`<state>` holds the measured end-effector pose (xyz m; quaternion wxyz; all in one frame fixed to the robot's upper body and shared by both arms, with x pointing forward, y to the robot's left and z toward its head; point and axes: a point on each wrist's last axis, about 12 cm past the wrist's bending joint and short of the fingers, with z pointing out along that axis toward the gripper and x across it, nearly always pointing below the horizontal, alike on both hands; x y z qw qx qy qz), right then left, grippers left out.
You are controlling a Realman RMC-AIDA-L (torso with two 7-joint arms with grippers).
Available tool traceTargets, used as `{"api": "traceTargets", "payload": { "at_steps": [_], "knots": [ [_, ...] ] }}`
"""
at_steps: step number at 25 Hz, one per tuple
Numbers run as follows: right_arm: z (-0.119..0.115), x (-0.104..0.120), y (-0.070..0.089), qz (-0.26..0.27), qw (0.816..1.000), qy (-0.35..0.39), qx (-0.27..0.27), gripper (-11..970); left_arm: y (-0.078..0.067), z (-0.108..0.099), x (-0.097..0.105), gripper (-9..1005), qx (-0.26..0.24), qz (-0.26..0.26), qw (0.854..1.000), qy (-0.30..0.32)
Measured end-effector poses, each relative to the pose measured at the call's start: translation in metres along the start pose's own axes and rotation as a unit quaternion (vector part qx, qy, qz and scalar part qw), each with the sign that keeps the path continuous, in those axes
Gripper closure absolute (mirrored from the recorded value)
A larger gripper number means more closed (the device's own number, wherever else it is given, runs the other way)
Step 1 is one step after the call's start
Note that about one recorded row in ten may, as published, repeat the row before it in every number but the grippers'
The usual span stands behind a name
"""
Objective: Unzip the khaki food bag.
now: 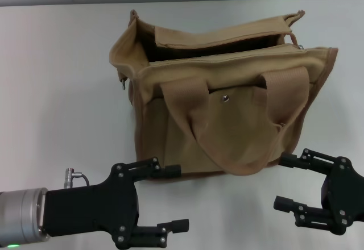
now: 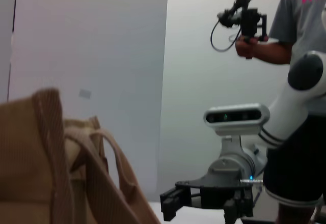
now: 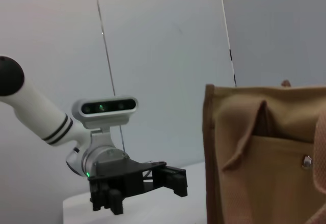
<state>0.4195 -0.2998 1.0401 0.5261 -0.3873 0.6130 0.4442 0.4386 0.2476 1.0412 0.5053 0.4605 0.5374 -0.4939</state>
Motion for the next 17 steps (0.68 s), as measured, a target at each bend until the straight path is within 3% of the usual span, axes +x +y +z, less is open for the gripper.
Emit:
{"api": "traceTargets", "payload": {
  "at_steps": [17],
  "knots": [
    [0.0014, -0.0003, -0.0049, 0.000, 1.000, 0.004, 0.011, 207, 0.0016, -0.0030, -0.0003, 201, -0.013, 0.011, 1.000, 0.001]
  ]
}}
